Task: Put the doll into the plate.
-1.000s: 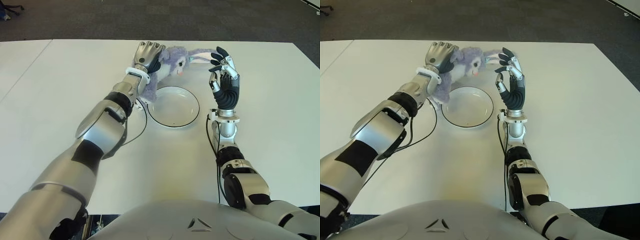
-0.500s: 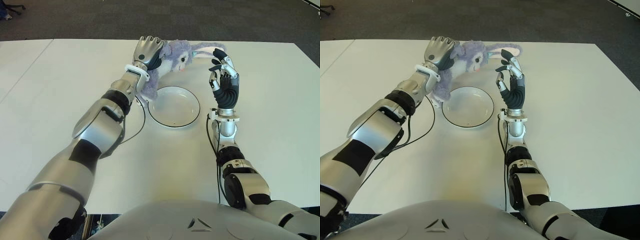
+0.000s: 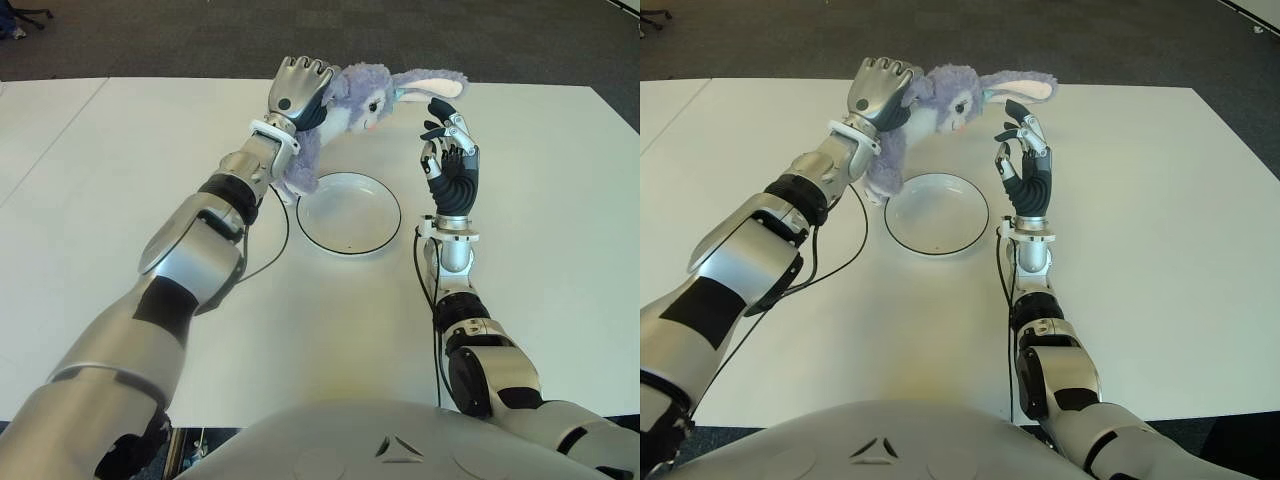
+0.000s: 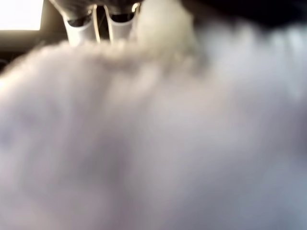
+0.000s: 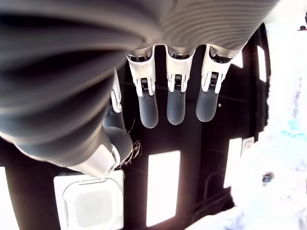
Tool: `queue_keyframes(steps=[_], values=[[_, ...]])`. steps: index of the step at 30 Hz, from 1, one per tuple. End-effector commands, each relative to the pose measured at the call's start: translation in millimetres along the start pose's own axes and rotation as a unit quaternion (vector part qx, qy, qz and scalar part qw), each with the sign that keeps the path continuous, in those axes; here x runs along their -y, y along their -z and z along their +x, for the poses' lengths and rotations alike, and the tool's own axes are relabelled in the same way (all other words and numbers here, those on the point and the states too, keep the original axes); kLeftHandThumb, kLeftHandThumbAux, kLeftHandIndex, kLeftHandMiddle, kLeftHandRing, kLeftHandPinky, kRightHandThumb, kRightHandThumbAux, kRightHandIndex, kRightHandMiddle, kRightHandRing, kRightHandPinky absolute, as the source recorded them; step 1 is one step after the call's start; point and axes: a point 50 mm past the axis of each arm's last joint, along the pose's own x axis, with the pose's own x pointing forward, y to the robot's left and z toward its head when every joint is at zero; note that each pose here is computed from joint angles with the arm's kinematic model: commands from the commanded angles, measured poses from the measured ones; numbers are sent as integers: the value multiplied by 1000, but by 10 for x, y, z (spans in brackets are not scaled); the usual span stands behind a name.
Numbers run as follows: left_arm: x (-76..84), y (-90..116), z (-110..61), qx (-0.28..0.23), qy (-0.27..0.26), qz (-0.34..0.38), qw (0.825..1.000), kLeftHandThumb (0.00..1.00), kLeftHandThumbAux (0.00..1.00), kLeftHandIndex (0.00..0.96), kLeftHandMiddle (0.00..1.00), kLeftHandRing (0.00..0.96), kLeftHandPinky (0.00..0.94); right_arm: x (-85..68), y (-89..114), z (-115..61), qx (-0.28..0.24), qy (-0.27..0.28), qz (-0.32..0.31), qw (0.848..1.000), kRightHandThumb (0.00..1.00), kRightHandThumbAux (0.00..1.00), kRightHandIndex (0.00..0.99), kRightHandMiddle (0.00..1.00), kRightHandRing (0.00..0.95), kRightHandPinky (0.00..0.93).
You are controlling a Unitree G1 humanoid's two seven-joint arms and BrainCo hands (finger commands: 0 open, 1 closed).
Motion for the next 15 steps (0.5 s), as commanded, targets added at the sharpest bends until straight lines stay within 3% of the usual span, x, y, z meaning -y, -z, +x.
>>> queue_keyframes(steps=[1, 15], values=[[-427, -144, 254, 109, -113, 59, 986, 726, 699, 440, 822, 826, 836, -238, 92, -2739, -535, 71, 22, 842, 708, 718, 420, 192, 151, 204], [-564, -195, 247, 143, -137, 64, 978, 731, 697, 441, 818, 825, 845, -238, 98, -2744, -538, 62, 20, 840, 708, 719, 420, 187, 146, 201]])
